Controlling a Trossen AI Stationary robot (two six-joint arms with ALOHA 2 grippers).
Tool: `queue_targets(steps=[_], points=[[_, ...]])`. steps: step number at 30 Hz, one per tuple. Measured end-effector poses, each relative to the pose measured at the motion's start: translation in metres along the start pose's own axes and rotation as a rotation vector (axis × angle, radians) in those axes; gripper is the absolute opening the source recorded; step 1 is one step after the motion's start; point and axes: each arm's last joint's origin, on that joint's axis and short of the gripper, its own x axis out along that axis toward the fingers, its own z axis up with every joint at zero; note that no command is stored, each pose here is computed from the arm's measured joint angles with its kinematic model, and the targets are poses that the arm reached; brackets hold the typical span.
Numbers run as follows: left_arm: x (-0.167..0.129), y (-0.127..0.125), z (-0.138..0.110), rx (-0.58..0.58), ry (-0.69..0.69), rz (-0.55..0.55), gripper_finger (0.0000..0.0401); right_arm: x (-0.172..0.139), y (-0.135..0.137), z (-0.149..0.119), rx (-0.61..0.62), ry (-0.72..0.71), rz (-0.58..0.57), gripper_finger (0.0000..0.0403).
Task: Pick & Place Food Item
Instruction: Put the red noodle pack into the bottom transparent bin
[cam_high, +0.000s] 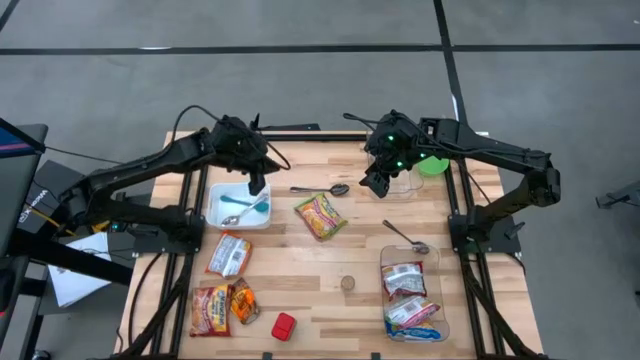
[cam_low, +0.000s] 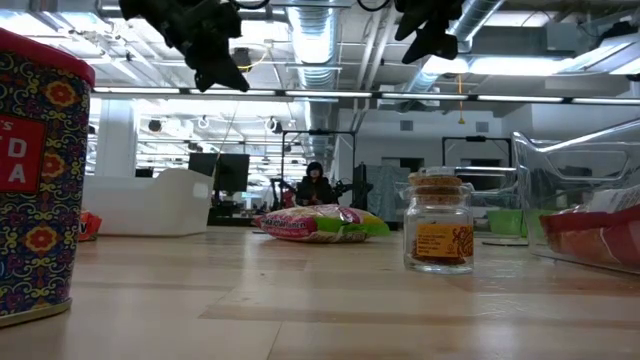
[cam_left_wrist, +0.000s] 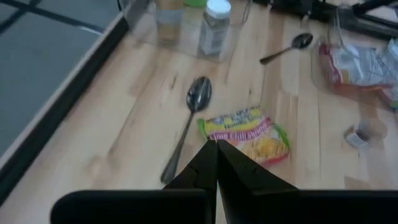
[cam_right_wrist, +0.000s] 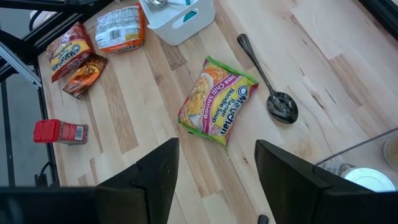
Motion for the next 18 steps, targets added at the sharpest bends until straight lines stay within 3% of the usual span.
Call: queue_targets(steps=[12, 18], points=[[-0.001, -0.002, 0.017, -0.029, -0.17, -0.053, 0.0002, 0.0, 0.0, -0.001, 0.004, 0.009, -0.002, 0.0205], [-0.001, -0.002, 0.018, -0.027, -0.18, -0.054, 0.0002, 0.0, 0.0, -0.001, 0.004, 0.009, -0.003, 0.0205]])
